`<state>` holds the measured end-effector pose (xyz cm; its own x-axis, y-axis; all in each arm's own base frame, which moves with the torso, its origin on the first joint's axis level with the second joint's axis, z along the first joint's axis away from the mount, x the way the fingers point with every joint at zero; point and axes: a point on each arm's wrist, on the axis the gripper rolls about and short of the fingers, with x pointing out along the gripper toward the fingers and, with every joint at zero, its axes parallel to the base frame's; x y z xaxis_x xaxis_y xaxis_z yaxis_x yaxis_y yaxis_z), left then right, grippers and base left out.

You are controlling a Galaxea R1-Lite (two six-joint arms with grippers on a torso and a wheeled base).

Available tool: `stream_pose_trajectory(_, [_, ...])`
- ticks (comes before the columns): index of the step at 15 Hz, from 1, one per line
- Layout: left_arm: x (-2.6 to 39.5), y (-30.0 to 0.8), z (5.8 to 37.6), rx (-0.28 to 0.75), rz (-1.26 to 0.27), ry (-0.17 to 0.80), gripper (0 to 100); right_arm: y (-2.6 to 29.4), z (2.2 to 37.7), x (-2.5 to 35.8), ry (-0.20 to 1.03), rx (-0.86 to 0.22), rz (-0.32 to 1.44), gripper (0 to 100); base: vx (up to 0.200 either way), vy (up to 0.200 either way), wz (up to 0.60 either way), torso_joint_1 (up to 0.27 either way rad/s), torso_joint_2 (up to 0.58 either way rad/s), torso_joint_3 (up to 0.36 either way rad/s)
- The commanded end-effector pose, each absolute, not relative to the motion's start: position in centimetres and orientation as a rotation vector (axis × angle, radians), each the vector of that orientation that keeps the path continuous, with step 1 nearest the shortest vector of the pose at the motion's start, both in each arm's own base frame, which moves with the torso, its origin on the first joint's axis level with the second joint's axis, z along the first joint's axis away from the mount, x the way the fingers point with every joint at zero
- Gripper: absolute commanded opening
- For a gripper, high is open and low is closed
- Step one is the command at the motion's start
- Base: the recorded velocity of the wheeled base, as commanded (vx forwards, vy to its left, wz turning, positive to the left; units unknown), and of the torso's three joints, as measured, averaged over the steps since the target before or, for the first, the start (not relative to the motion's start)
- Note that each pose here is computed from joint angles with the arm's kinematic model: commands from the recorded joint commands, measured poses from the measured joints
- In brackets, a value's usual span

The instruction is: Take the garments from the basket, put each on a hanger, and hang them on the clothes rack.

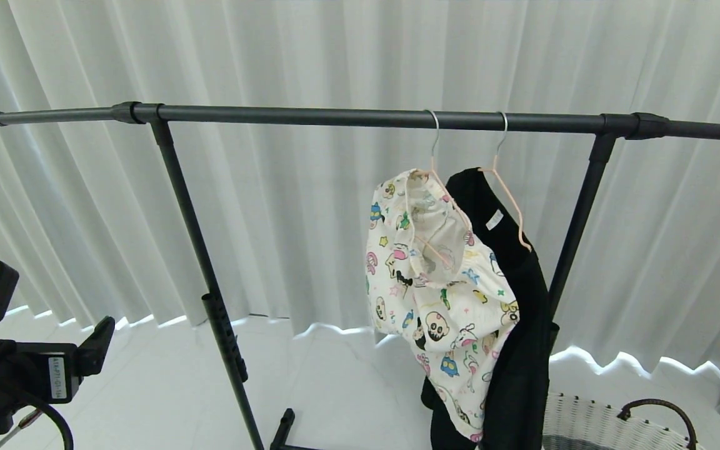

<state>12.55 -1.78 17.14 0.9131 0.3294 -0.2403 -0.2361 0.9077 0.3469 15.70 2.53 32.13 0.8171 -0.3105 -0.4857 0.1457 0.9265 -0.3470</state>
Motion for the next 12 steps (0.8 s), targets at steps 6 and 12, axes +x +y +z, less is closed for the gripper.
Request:
stream_pose_trajectory(6, [12.4, -1.7, 17.2, 0.335, 0.294, 0.296, 100, 1.7, 31.2, 13.7, 0.512, -0.280, -0.274, 100, -0.200, 0.000, 0.00, 0.005, 0.00, 0.002])
stream_pose_trajectory(12, [12.1, -1.7, 17.6, 0.349, 0.291, 0.278, 100, 0.7, 30.4, 12.9, 0.535, -0.269, -0.336, 100, -0.200, 0.000, 0.00, 0.002, 0.00, 0.002])
